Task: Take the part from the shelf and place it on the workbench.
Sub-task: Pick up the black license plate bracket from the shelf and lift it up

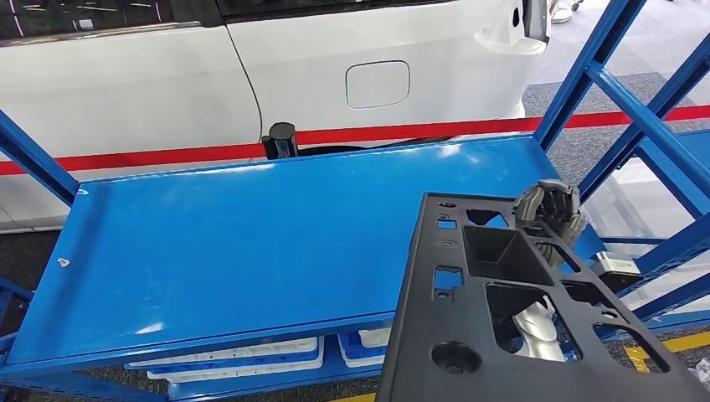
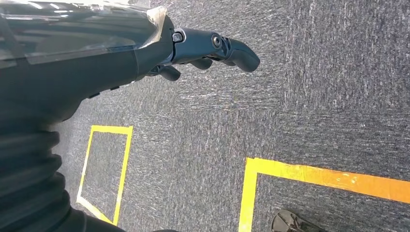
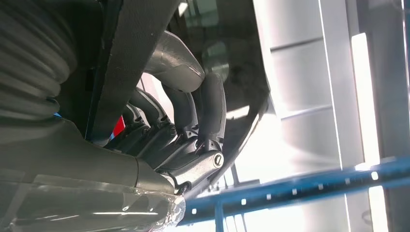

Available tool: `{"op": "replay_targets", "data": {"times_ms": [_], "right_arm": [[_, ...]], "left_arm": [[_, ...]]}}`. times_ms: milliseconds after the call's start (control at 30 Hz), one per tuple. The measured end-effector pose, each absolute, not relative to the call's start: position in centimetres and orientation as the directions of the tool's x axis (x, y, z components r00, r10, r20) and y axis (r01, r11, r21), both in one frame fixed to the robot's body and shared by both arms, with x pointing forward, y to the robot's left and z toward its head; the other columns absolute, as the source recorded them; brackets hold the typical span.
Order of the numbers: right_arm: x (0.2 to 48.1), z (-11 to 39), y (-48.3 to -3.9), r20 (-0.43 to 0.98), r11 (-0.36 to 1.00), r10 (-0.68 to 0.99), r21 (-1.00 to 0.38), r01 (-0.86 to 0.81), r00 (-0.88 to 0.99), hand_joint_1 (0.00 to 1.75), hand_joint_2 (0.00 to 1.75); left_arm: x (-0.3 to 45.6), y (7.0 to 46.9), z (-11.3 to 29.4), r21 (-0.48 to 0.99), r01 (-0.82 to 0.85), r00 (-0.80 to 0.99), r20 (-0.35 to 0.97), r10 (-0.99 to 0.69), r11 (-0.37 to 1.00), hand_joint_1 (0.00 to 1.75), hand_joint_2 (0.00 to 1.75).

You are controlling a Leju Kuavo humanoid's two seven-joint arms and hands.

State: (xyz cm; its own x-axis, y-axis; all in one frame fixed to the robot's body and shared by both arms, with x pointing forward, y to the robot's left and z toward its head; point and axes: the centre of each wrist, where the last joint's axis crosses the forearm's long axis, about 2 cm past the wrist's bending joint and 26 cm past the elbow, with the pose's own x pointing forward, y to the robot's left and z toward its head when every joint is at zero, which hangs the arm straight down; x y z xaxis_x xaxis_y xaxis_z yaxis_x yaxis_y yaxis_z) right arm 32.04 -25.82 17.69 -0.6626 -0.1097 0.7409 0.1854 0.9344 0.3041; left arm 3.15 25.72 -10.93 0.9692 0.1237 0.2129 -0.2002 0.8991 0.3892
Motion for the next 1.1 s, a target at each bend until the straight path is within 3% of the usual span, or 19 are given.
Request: {"op": "replay_targets", "data": {"times_ms": [267,1100], "right_arm": [[30.9,17.9,-26.5,0.727,0.897,-0.083,0.353,0.267,-0.682,1.75,1.75],[30.4,18.3,-26.1,0.716,0.884,-0.101,0.382,0.268,-0.690,1.75,1.75]], "left_arm": [[3.2,25.7,-10.9,0.388,-0.194,0.971,0.209,0.119,0.901,0.00,1.75],[3.2,26.2,-11.0,0.374,-0.210,0.965,0.227,0.130,0.903,0.00,1.75]]}}
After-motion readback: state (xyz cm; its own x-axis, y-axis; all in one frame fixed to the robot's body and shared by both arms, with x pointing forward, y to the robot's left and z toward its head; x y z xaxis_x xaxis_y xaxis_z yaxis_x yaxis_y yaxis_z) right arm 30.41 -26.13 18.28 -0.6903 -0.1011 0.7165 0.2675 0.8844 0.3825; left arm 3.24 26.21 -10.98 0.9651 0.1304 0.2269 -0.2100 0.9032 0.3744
